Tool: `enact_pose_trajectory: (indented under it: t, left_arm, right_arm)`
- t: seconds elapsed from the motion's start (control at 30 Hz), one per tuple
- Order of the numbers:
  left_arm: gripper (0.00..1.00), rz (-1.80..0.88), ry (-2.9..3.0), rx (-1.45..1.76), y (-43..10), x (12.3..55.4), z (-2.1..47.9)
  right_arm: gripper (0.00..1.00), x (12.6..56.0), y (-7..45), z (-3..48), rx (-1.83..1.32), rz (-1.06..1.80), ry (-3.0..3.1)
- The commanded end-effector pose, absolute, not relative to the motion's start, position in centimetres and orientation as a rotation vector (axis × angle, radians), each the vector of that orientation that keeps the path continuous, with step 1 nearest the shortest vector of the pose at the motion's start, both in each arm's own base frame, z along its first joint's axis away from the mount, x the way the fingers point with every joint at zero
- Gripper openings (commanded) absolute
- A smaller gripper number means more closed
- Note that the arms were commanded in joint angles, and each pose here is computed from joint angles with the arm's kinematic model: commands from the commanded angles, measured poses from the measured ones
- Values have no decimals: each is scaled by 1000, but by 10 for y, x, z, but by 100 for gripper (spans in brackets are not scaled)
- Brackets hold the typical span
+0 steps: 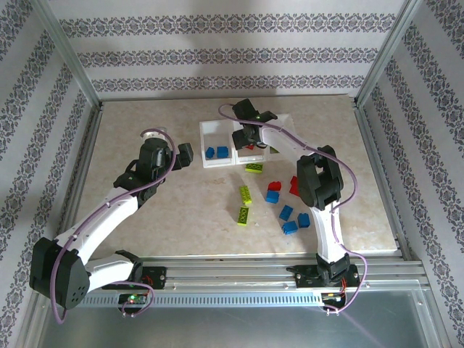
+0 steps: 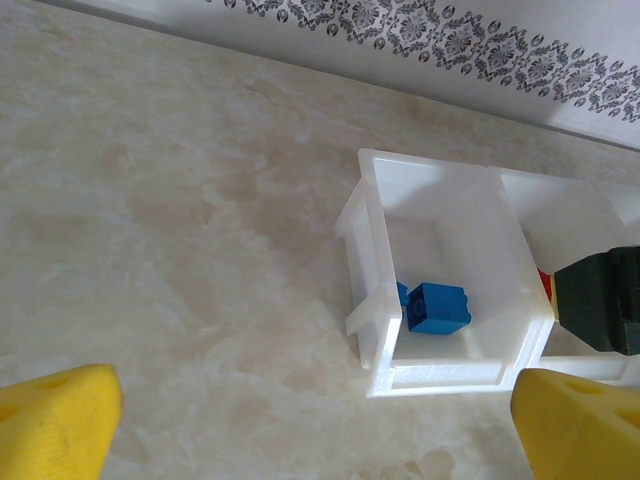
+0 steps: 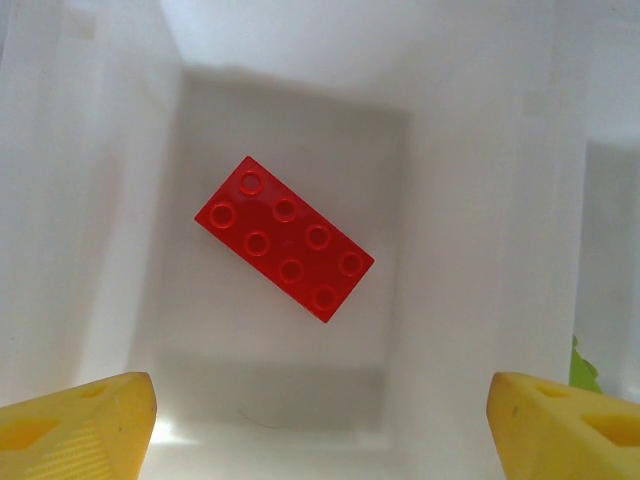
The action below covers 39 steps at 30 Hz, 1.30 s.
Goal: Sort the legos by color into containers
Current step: Place the lego in the container, then pick up the lego from the center of the table.
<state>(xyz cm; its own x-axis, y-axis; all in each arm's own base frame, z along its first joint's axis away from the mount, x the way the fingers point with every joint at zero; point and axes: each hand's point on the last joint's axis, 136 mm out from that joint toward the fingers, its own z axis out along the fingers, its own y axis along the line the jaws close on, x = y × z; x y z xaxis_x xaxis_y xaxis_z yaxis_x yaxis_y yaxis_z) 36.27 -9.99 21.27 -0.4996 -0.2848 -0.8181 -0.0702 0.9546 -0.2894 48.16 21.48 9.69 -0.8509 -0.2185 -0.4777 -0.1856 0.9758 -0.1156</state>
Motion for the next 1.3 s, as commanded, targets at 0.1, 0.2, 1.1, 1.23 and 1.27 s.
enact_pose_trajectory:
  t: [0.1, 0.2, 1.1, 1.23, 1.27]
  left_arm:
    - [100, -276, 2097, -256, -96, 360, 216]
    - [100, -303, 2102, -241, -100, 361, 217]
    - [100, -554, 2396, 316, -317, 320, 133]
    - [99, -555, 2419, 425, -349, 311, 123]
    - [98, -555, 2424, 447, -356, 309, 120]
  right_arm:
    - [86, 474, 205, 141, -251, -65, 2549]
    - [86, 467, 200, 151, -226, -56, 2533]
    - [98, 341, 65, 134, 407, -75, 2525]
    - [98, 327, 44, 127, 516, -69, 2525]
    - [98, 324, 39, 126, 540, -67, 2523]
